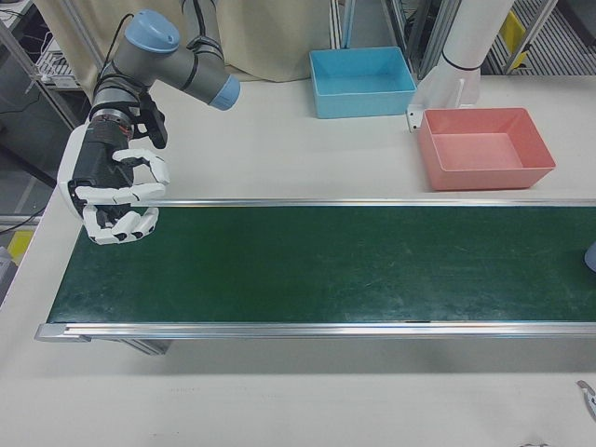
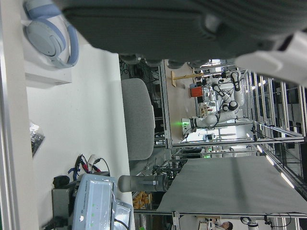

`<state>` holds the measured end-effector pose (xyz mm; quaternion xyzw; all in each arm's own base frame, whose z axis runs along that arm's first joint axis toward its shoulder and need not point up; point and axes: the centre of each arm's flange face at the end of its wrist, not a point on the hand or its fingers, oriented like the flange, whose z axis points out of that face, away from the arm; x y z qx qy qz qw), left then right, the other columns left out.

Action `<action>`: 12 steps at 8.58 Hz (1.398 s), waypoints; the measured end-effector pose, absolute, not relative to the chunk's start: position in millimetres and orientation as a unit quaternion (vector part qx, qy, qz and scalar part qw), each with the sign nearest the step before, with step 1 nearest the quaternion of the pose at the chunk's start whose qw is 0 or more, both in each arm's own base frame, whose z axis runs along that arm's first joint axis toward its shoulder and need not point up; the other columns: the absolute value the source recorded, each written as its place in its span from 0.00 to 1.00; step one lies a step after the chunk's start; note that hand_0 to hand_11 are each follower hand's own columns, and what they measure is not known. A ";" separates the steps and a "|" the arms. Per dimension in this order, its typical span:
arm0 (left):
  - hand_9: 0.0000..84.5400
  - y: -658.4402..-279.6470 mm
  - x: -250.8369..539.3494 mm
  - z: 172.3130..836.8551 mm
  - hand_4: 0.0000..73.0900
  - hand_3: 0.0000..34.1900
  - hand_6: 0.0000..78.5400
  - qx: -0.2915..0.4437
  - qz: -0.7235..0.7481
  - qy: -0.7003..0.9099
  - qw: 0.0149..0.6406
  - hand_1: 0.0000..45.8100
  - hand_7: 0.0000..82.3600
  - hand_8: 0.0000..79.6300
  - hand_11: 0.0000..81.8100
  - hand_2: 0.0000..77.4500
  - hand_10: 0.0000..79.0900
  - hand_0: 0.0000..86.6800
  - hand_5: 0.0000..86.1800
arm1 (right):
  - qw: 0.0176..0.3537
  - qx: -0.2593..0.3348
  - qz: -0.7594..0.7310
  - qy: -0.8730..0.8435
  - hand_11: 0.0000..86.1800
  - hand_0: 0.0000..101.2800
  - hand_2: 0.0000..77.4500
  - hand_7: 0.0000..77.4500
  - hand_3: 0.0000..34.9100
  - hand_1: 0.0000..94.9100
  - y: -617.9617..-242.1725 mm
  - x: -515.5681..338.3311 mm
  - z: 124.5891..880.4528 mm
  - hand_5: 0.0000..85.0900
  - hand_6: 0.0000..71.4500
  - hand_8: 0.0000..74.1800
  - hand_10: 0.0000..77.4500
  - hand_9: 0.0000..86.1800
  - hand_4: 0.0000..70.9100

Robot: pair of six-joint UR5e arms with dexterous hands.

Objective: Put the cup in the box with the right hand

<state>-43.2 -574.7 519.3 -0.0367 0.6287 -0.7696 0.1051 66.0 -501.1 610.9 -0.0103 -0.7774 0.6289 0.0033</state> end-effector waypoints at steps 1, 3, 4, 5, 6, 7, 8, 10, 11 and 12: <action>0.01 -574.7 -43.2 519.5 0.00 0.00 0.00 -0.037 -0.770 0.629 0.105 0.01 0.00 0.00 0.00 0.01 0.00 0.00 0.00 | 0.003 -0.010 0.629 -0.777 0.77 0.57 0.44 0.90 0.00 0.26 -501.1 66.0 610.9 0.15 0.31 0.53 0.60 0.66 0.73; 0.01 -574.7 -43.2 519.5 0.00 0.00 0.00 -0.037 -0.770 0.629 0.105 0.01 0.00 0.00 0.00 0.01 0.00 0.00 0.00 | 0.004 -0.011 0.629 -0.777 0.77 0.57 0.44 0.90 0.00 0.26 -501.2 65.4 610.9 0.15 0.31 0.53 0.60 0.67 0.73; 0.01 -574.7 -43.2 519.4 0.00 0.00 0.00 -0.037 -0.770 0.629 0.105 0.01 0.00 0.00 0.00 0.01 0.00 0.00 0.00 | 0.004 -0.011 0.629 -0.777 0.77 0.57 0.44 0.90 0.00 0.26 -501.2 65.3 610.9 0.15 0.31 0.54 0.60 0.67 0.73; 0.01 -574.7 -43.2 519.3 0.00 0.00 0.00 -0.037 -0.770 0.629 0.105 0.01 0.00 0.00 0.00 0.01 0.00 0.00 0.00 | 0.004 -0.011 0.629 -0.777 0.77 0.57 0.44 0.90 0.00 0.26 -501.2 65.3 611.0 0.15 0.31 0.54 0.60 0.67 0.73; 0.01 -574.7 -43.2 519.3 0.00 0.00 0.00 -0.037 -0.770 0.629 0.105 0.01 0.00 0.00 0.00 0.01 0.00 0.00 0.00 | 0.004 -0.011 0.629 -0.777 0.77 0.57 0.44 0.90 0.00 0.26 -501.2 65.4 610.9 0.15 0.31 0.54 0.60 0.67 0.73; 0.01 -574.7 -43.2 519.3 0.00 0.00 0.00 -0.037 -0.770 0.629 0.105 0.01 0.00 0.00 0.00 0.01 0.00 0.00 0.00 | 0.004 -0.010 0.629 -0.777 0.77 0.57 0.44 0.90 0.00 0.26 -501.1 65.6 611.0 0.15 0.31 0.54 0.60 0.67 0.73; 0.01 -574.7 -43.2 519.0 0.00 0.00 0.00 -0.037 -0.769 0.629 0.105 0.01 0.00 0.00 0.00 0.01 0.00 0.00 0.00 | 0.003 -0.010 0.629 -0.777 0.77 0.57 0.44 0.90 0.00 0.26 -501.1 65.9 611.0 0.15 0.31 0.54 0.60 0.65 0.73; 0.01 -574.7 -43.2 519.4 0.00 0.00 0.00 -0.037 -0.770 0.629 0.105 0.01 0.00 0.00 0.00 0.01 0.00 0.00 0.00 | 0.003 -0.010 0.629 -0.777 0.77 0.57 0.44 0.90 0.00 0.27 -501.1 65.9 610.9 0.15 0.31 0.54 0.60 0.67 0.73; 0.01 -574.7 -43.2 519.4 0.00 0.00 0.00 -0.037 -0.770 0.629 0.105 0.01 0.00 0.00 0.00 0.01 0.00 0.00 0.00 | 0.003 -0.010 0.629 -0.778 0.77 0.57 0.44 0.90 0.00 0.27 -501.1 66.0 610.7 0.15 0.31 0.54 0.60 0.67 0.73; 0.01 -574.7 -43.2 519.4 0.00 0.00 0.00 -0.037 -0.770 0.629 0.105 0.01 0.00 0.00 0.00 0.01 0.00 0.00 0.00 | 0.003 -0.011 0.629 -0.777 0.77 0.57 0.44 0.90 0.00 0.27 -501.1 65.9 610.7 0.15 0.31 0.54 0.60 0.67 0.73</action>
